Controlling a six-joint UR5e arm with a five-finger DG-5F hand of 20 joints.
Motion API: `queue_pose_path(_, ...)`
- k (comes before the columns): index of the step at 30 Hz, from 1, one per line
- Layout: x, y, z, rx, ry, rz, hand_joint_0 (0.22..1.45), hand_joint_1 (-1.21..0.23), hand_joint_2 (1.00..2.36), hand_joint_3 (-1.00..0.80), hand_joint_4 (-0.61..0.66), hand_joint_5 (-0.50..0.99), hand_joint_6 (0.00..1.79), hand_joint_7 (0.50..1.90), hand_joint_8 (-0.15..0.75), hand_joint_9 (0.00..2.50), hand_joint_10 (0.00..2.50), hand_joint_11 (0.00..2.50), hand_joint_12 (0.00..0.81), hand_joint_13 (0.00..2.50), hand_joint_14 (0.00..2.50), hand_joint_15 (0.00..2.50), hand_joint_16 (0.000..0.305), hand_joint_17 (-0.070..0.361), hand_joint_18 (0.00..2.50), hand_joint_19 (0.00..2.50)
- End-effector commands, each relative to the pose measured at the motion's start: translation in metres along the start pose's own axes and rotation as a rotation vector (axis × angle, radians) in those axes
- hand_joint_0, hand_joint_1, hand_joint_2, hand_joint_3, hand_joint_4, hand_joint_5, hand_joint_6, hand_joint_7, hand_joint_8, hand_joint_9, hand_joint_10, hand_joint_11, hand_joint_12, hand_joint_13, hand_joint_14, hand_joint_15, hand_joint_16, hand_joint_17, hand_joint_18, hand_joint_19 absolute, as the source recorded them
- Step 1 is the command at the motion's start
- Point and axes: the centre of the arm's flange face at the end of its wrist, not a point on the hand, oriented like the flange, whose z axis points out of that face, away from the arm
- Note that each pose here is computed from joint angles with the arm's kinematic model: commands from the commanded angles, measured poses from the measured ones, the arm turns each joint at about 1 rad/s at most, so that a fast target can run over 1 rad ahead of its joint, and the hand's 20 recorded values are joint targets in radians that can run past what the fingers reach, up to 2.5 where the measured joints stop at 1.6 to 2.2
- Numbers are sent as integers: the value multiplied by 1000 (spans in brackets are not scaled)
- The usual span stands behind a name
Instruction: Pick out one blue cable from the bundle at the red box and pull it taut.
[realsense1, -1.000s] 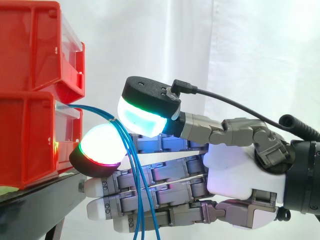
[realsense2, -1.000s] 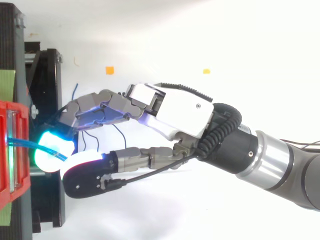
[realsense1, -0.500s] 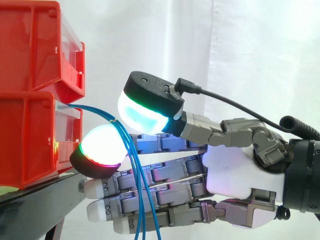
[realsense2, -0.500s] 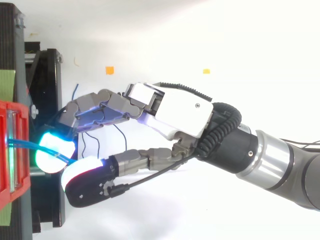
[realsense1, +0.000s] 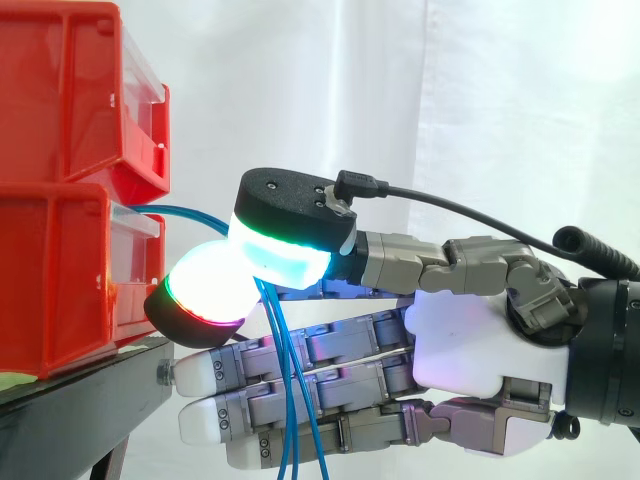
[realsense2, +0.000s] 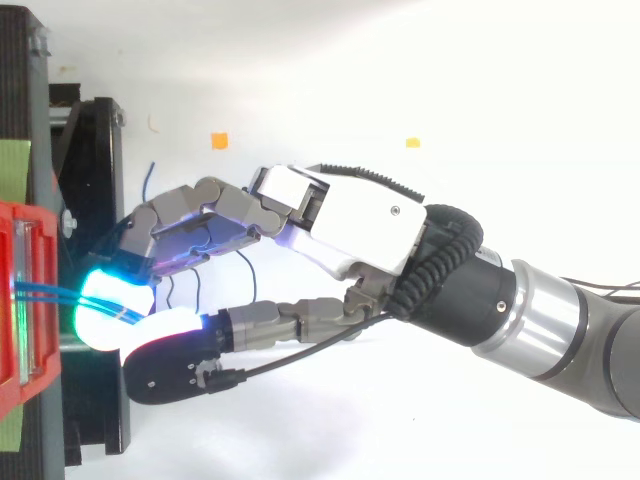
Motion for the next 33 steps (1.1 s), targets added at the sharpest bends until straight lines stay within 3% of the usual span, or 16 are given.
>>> queue_pose_path(1, 0, 0, 0, 0, 0, 2, 647, -763, 1021, -87, -63, -194, 948, 857, 282, 846, 11, 470, 262, 781, 6, 212, 24, 55, 531, 289)
queue_pose_path(10, -3, 0, -2, 23, 3, -4, 647, -755, 1019, -111, -27, -193, 949, 833, 288, 865, 11, 474, 262, 786, 6, 224, 24, 55, 529, 304)
queue_pose_path(12, -6, 7, -5, 58, 19, -4, 649, -754, 1018, -120, -18, -193, 948, 832, 288, 862, 11, 478, 262, 787, 6, 224, 24, 55, 526, 297)
queue_pose_path(19, -18, 30, -15, 141, 31, -49, 646, -745, 1018, -158, 20, -196, 942, 829, 283, 853, 13, 465, 260, 783, 7, 221, 24, 54, 520, 307)
queue_pose_path(25, -20, 39, -18, 163, 46, -55, 643, -742, 1018, -168, 29, -196, 939, 827, 286, 846, 11, 467, 260, 780, 7, 230, 24, 53, 512, 309)
queue_pose_path(33, -19, 61, -21, 158, 56, -52, 643, -740, 1018, -181, 42, -197, 938, 825, 285, 843, 11, 469, 260, 777, 7, 233, 23, 53, 505, 319)
